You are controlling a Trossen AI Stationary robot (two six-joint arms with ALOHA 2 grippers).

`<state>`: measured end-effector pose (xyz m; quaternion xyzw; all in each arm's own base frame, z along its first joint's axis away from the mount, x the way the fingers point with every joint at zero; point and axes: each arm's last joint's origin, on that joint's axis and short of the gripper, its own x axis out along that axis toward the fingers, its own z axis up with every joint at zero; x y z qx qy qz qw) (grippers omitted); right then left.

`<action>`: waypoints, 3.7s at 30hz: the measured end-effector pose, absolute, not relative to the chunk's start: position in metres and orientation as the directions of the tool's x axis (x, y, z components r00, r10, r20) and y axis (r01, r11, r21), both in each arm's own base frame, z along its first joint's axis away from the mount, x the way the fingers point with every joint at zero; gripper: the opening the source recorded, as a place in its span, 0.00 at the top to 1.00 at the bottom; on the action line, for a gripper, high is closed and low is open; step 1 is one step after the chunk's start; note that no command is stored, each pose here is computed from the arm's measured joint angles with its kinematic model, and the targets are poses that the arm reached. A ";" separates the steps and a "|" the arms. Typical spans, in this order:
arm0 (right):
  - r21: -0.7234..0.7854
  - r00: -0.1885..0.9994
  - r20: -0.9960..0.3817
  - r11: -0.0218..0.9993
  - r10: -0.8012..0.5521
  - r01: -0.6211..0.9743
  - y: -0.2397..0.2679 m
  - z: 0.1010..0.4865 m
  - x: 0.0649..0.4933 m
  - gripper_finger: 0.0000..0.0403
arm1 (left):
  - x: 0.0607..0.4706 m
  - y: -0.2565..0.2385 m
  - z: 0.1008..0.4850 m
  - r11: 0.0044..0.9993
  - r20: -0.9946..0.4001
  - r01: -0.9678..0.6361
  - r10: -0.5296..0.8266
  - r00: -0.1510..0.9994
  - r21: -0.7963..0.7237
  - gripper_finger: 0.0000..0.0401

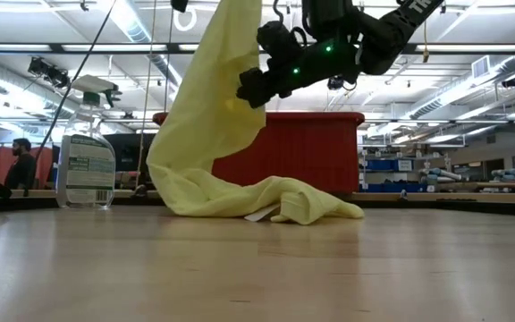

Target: Fold Laundry from Bin

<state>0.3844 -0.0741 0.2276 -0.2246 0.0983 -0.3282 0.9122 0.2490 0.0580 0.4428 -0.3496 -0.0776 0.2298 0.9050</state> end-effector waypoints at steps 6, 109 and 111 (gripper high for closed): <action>-0.439 0.751 0.029 0.667 -0.660 0.603 -0.062 0.254 0.376 0.95 | 0.250 0.051 0.442 0.752 -0.025 -0.388 0.444 0.896 -0.533 1.00; 0.137 0.888 -0.397 0.942 -0.231 0.306 -0.092 0.360 0.291 0.98 | 0.233 0.047 0.406 0.835 -0.679 -0.524 0.288 0.676 -0.167 1.00; 0.147 0.889 -0.395 0.939 -0.232 0.310 -0.092 0.361 0.291 0.98 | 0.235 0.047 0.402 0.843 -0.678 -0.517 0.292 0.674 -0.151 1.00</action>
